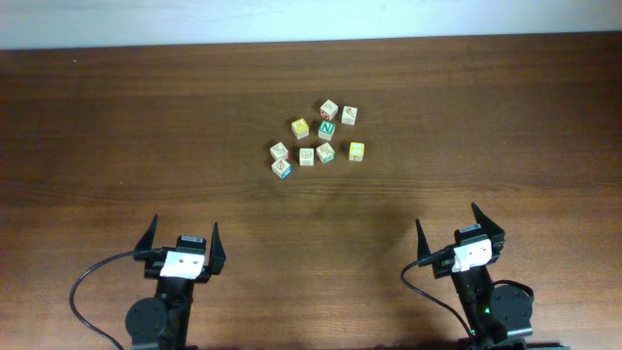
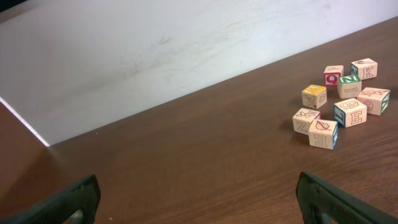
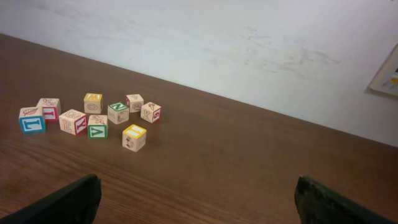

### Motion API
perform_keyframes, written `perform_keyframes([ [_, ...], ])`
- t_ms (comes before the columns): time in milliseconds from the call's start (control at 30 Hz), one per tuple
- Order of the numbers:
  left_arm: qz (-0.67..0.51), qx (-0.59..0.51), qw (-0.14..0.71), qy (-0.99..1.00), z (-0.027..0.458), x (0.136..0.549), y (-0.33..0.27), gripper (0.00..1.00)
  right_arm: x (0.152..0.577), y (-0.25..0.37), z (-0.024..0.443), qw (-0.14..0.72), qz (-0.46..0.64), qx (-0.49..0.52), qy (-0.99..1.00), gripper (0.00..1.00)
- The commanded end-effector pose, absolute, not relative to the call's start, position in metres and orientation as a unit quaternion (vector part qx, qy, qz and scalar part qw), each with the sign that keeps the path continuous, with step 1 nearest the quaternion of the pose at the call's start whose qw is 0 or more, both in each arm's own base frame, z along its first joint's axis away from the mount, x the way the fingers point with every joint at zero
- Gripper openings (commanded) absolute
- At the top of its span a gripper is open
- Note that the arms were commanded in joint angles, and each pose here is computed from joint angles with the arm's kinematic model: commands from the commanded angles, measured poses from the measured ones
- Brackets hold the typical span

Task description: Rotate 4 blocks

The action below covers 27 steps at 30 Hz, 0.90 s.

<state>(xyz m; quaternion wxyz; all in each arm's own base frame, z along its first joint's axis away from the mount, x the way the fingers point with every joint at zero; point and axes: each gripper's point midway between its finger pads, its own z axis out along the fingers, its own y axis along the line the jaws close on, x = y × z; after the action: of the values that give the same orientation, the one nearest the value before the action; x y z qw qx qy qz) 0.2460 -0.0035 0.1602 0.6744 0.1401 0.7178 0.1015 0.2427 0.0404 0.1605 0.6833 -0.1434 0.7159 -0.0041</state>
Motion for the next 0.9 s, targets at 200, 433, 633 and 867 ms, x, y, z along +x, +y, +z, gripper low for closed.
perform_keyframes([
  [200,0.108,0.142,0.674,0.717,0.159,0.246,-0.003,0.99,0.243,0.038,0.158,0.682,-0.005,-0.137,0.719,0.98],
  [433,0.109,0.141,0.673,0.718,0.158,0.246,-0.002,0.99,0.243,0.038,0.157,0.681,-0.005,-0.137,0.719,0.98],
  [633,0.117,0.135,0.672,0.719,0.159,0.246,0.001,0.99,0.242,0.046,0.158,0.683,0.012,-0.152,0.714,0.99],
  [867,0.059,0.125,0.746,0.651,0.214,0.243,-0.015,0.99,0.237,0.046,0.195,0.706,0.050,-0.112,0.697,0.99],
])
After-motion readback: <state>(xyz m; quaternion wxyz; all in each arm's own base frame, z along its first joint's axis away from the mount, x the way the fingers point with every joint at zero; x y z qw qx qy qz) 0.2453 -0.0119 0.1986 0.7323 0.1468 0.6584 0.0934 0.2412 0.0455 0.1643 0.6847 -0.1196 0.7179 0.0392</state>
